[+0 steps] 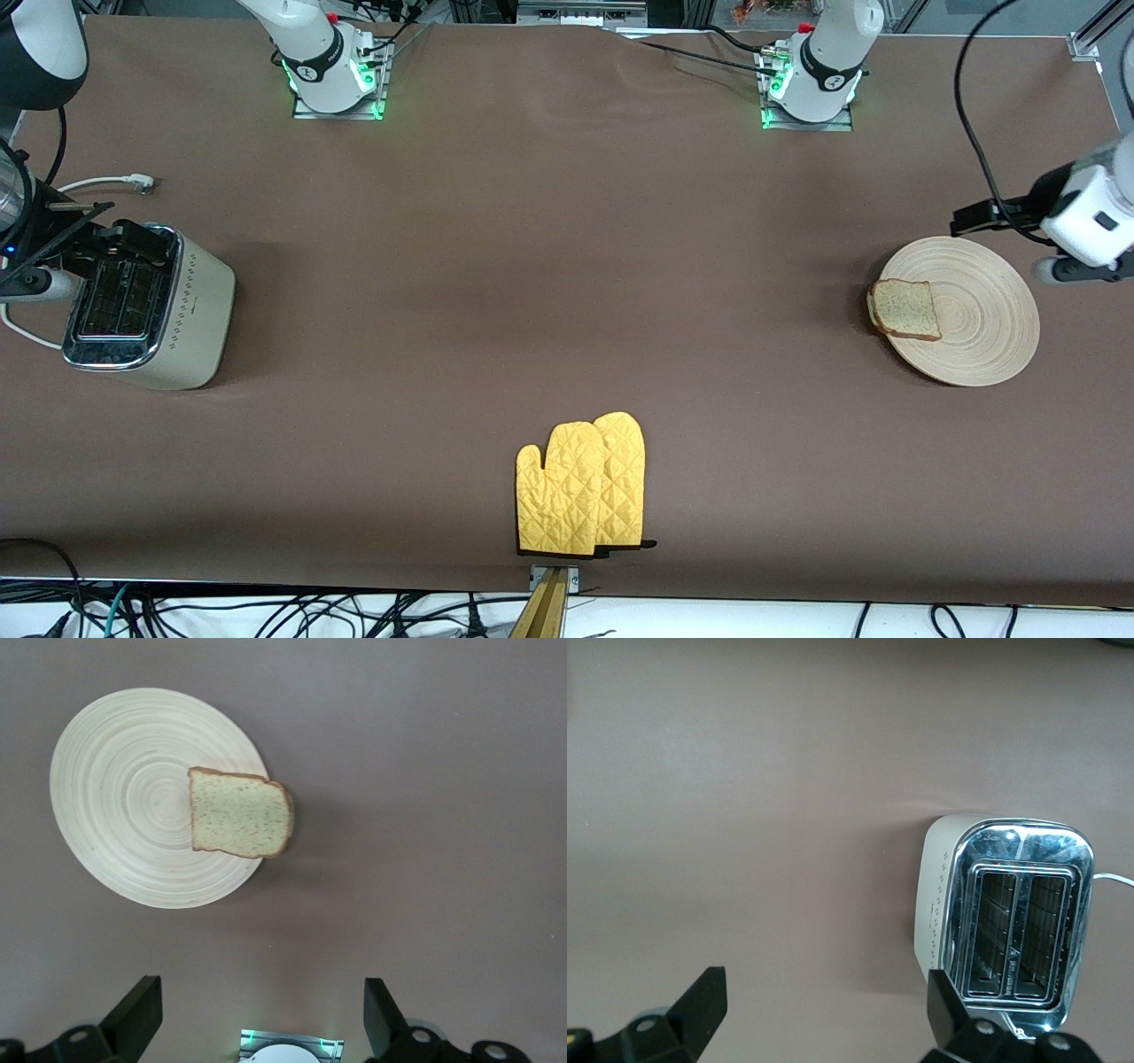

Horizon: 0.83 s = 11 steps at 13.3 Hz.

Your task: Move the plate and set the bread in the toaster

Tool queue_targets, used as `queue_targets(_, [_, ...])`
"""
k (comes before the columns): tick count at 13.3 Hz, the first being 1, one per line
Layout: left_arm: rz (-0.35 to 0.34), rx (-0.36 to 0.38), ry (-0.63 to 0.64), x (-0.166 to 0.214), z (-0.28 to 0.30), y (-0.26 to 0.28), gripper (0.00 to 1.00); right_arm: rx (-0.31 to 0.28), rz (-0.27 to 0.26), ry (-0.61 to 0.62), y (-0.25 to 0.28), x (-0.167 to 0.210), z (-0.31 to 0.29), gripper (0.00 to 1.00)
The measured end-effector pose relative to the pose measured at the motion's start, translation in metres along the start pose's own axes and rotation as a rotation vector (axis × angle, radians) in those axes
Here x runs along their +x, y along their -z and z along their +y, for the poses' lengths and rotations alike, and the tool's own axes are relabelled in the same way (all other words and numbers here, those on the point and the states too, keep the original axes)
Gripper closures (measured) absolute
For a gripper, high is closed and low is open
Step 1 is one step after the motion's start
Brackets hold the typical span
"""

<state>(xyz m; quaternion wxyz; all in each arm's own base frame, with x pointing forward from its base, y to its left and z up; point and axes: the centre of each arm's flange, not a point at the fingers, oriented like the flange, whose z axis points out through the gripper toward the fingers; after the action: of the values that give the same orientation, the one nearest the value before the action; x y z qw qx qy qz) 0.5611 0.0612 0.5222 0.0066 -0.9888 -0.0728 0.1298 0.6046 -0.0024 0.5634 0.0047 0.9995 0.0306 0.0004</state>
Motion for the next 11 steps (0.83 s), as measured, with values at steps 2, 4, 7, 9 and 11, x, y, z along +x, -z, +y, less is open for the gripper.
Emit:
queue_targets(2, [-0.006, -0.017, 0.087, 0.023, -0.05, -0.006, 0.0, 0.0, 0.0, -0.001, 0.0, 0.0, 0.001, 0.0])
queue_targets(4, [-0.024, -0.059, 0.184, 0.039, -0.119, -0.023, 0.0, 0.0, 0.0, -0.002, 0.0, 0.0, 0.001, 0.0])
queue_targets(7, [-0.039, -0.151, 0.25, 0.046, -0.22, -0.06, 0.0, 0.0, 0.0, -0.002, 0.0, 0.0, 0.001, 0.0])
queue_targets(9, [-0.003, -0.256, 0.24, 0.044, -0.271, -0.081, 0.0, 0.0, 0.0, -0.003, 0.0, 0.0, 0.002, 0.0])
queue_targets(11, [0.052, -0.35, 0.203, 0.035, -0.321, -0.101, 0.0, 0.0, 0.0, -0.003, 0.0, 0.0, 0.002, 0.0])
